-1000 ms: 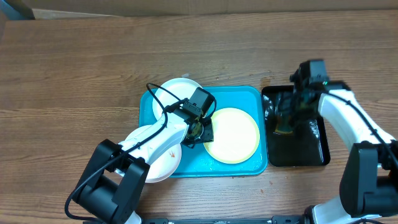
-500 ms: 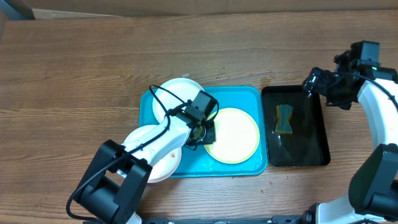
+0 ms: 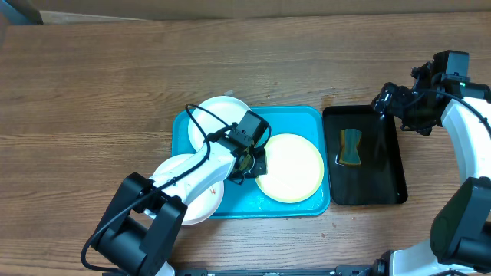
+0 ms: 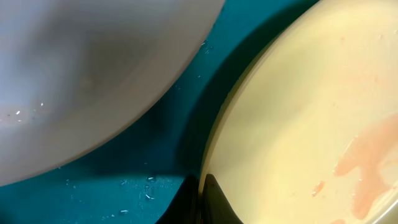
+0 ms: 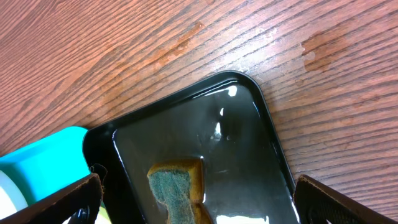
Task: Clean dirty plates on tray and stack at the side
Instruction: 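Lift the yellow-rimmed plate with left gripper and set it left of tray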
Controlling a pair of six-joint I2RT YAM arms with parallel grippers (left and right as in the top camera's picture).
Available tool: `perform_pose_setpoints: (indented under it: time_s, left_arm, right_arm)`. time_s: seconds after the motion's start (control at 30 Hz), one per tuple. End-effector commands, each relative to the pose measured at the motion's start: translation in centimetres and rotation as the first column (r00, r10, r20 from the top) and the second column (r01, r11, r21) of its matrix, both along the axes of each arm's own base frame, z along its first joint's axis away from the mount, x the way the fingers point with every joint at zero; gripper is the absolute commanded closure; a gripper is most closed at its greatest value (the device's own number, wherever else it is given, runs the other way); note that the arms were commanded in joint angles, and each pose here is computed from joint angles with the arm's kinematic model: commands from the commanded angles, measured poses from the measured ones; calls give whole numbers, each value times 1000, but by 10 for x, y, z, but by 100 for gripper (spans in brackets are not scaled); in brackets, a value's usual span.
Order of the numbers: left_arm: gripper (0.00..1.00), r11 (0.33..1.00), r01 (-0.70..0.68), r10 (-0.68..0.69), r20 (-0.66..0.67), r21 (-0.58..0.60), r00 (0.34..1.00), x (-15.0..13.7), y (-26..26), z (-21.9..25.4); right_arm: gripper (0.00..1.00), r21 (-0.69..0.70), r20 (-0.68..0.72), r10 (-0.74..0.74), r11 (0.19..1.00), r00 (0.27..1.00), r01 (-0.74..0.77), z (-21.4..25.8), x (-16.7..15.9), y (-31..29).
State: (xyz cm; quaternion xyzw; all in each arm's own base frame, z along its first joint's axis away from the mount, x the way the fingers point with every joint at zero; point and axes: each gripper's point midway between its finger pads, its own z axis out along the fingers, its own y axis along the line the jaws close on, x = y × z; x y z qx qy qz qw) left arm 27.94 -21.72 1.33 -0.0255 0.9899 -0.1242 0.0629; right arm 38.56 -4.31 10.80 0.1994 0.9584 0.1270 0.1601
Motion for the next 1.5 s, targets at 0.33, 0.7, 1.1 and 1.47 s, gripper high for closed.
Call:
perform_pose_setpoints:
  time_s: [0.33, 0.7, 1.1, 1.47]
  left_arm:
    - [96, 998, 62, -59, 123, -26, 991, 44, 0, 67]
    - [96, 989, 146, -139, 269, -9, 953, 73, -20, 129]
    - [96, 980, 196, -184, 519, 32, 835, 88, -77, 163]
    - [96, 939, 293, -326, 730, 179, 601, 85, -136, 200]
  right_arm:
    - [0, 6, 31, -1, 1000, 1000, 1, 10, 5, 1]
    - [0, -2, 75, 0, 1000, 997, 1, 14, 15, -1]
    - [0, 63, 177, -232, 972, 956, 225, 28, 19, -86]
    - [0, 61, 177, -291, 957, 940, 285, 28, 10, -111]
